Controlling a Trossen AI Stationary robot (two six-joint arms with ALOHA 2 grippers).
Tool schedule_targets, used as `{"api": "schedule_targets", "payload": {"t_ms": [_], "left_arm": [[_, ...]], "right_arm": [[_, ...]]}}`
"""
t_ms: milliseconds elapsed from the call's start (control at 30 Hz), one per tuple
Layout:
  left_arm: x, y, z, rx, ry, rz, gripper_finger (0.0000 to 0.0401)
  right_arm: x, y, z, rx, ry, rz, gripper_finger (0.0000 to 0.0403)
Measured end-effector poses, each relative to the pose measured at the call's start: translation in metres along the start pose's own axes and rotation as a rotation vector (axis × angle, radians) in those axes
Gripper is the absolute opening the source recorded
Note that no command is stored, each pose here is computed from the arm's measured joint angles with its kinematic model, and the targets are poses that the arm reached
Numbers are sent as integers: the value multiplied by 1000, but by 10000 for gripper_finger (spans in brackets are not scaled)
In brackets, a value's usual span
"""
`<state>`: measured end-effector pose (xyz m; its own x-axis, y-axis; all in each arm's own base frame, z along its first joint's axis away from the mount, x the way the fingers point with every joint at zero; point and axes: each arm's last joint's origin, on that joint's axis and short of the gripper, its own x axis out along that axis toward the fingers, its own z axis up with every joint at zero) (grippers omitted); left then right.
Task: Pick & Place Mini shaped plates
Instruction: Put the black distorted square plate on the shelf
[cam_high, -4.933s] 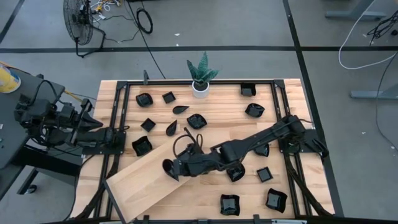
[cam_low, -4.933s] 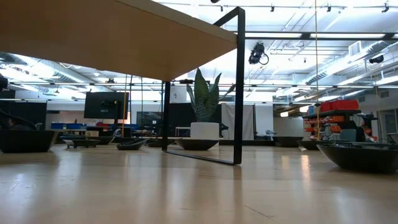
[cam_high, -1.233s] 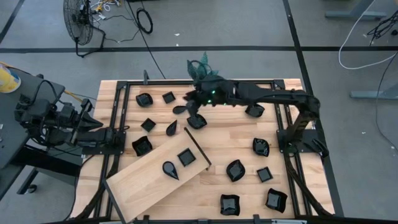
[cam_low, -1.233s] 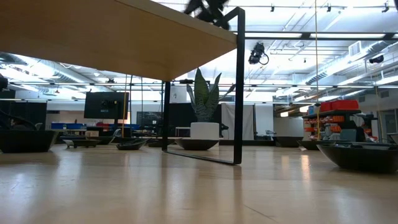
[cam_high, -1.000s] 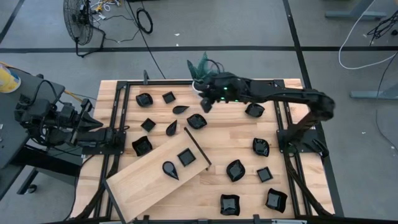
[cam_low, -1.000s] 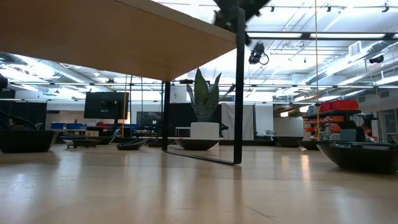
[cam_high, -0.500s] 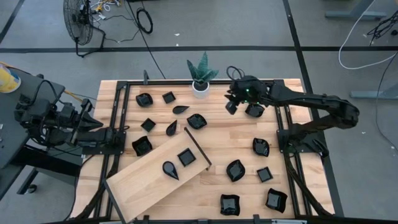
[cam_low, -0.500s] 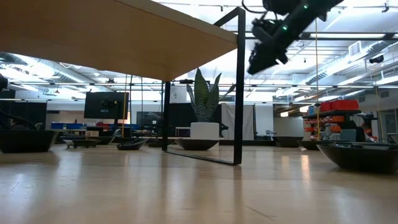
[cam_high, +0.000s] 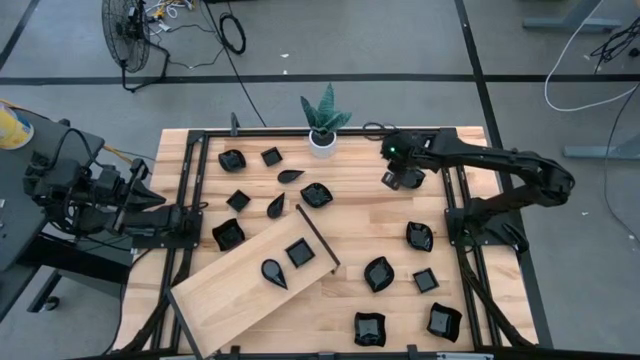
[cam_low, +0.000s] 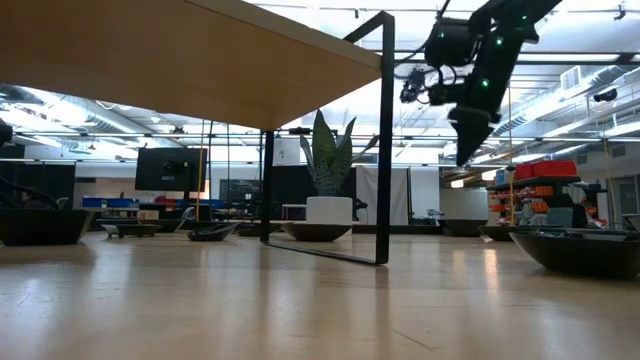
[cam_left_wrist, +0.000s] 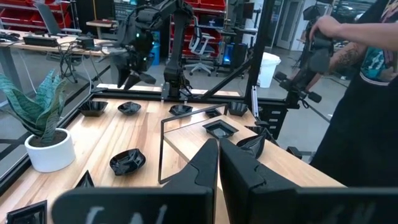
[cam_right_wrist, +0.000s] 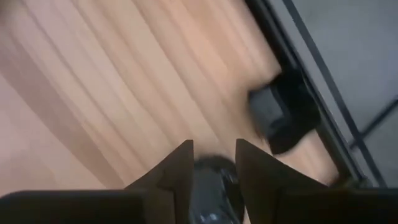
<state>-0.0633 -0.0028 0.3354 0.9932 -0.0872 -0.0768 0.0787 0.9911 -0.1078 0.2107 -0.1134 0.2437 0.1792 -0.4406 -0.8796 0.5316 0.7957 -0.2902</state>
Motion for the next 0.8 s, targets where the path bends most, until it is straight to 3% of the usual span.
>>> {"api": "schedule_targets", "payload": {"t_ms": [400,800], "left_arm": [[0,0,0,0,-1,0,18],[0,0,0,0,-1,0,18]], "right_arm": [[33,28,-10,-153,284,0,173],[50,45,-14,-99,396,12,184]]}}
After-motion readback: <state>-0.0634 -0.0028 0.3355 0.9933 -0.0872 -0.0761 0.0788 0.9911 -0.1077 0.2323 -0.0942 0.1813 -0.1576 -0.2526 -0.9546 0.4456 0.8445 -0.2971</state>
